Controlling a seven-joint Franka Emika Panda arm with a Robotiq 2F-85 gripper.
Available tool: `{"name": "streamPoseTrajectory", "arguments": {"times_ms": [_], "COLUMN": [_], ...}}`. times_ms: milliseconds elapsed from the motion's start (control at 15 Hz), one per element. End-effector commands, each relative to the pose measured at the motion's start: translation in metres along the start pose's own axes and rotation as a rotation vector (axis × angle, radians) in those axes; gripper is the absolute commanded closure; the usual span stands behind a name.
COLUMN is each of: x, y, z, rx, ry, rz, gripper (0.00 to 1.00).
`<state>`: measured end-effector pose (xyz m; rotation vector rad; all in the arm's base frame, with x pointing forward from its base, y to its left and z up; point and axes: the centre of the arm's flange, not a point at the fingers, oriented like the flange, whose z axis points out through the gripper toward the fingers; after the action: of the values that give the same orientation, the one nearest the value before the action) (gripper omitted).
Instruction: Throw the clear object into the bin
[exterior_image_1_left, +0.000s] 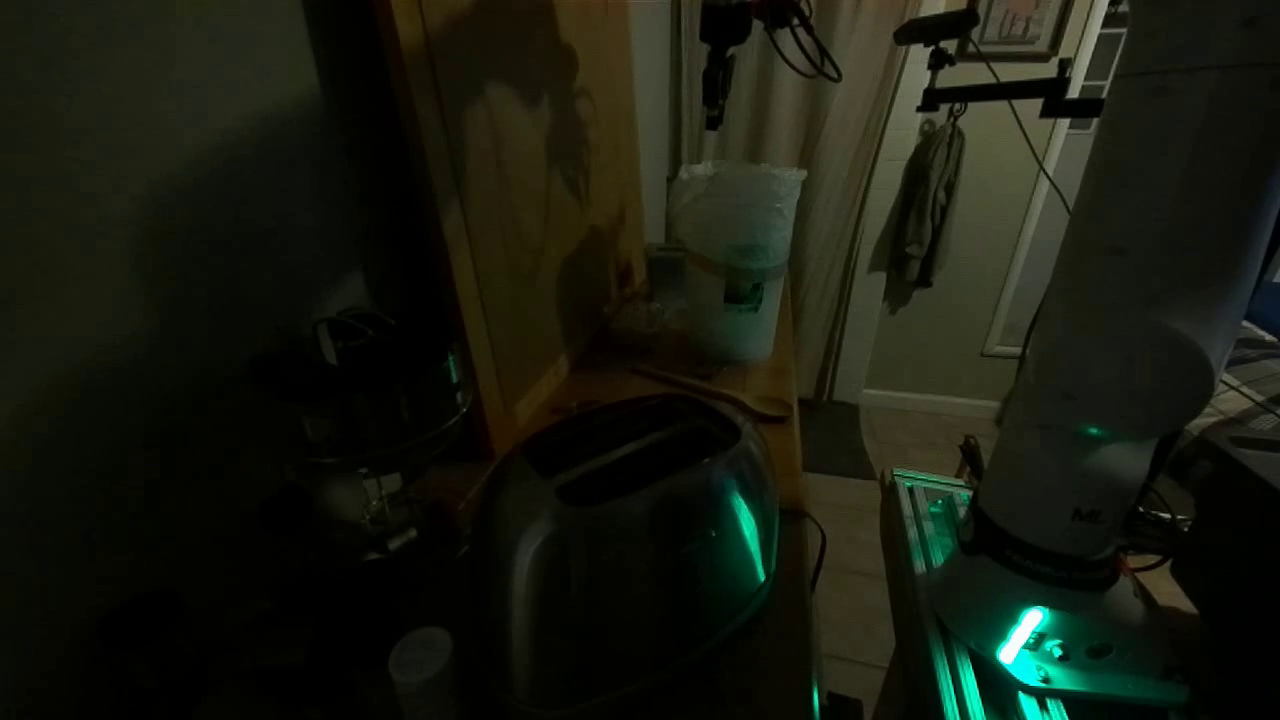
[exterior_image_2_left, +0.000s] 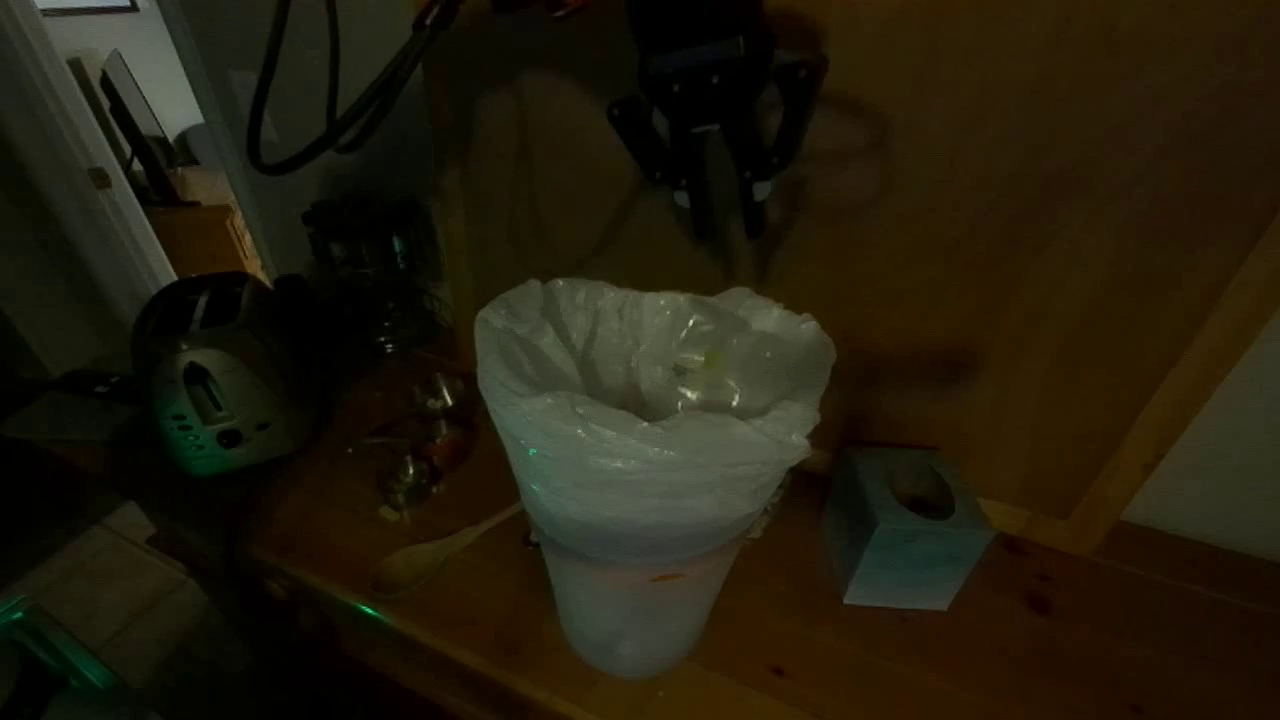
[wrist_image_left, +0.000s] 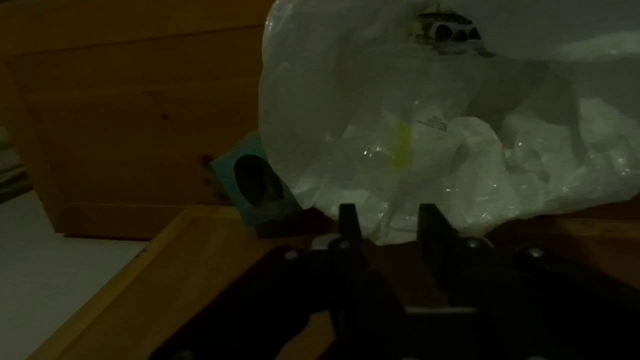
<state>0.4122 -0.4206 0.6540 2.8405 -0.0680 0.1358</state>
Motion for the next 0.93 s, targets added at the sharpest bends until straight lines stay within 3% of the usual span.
{"name": "streamPoseTrajectory", "arguments": {"times_ms": [0, 133, 333, 867], "x": [-0.018, -0.022, -0.029, -0.034], "y": [0.000, -0.001, -0.017, -0.109], "z": [-0.001, -0.006, -0.024, -0.056], "rx": [0.019, 0.022, 0.061, 0.200], "ry": [0.018, 0.042, 0.123, 0.268], "rz": [-0.007, -0.031, -0.174, -0.512], "gripper": [0.31, 0.17, 0.01, 0.00]}}
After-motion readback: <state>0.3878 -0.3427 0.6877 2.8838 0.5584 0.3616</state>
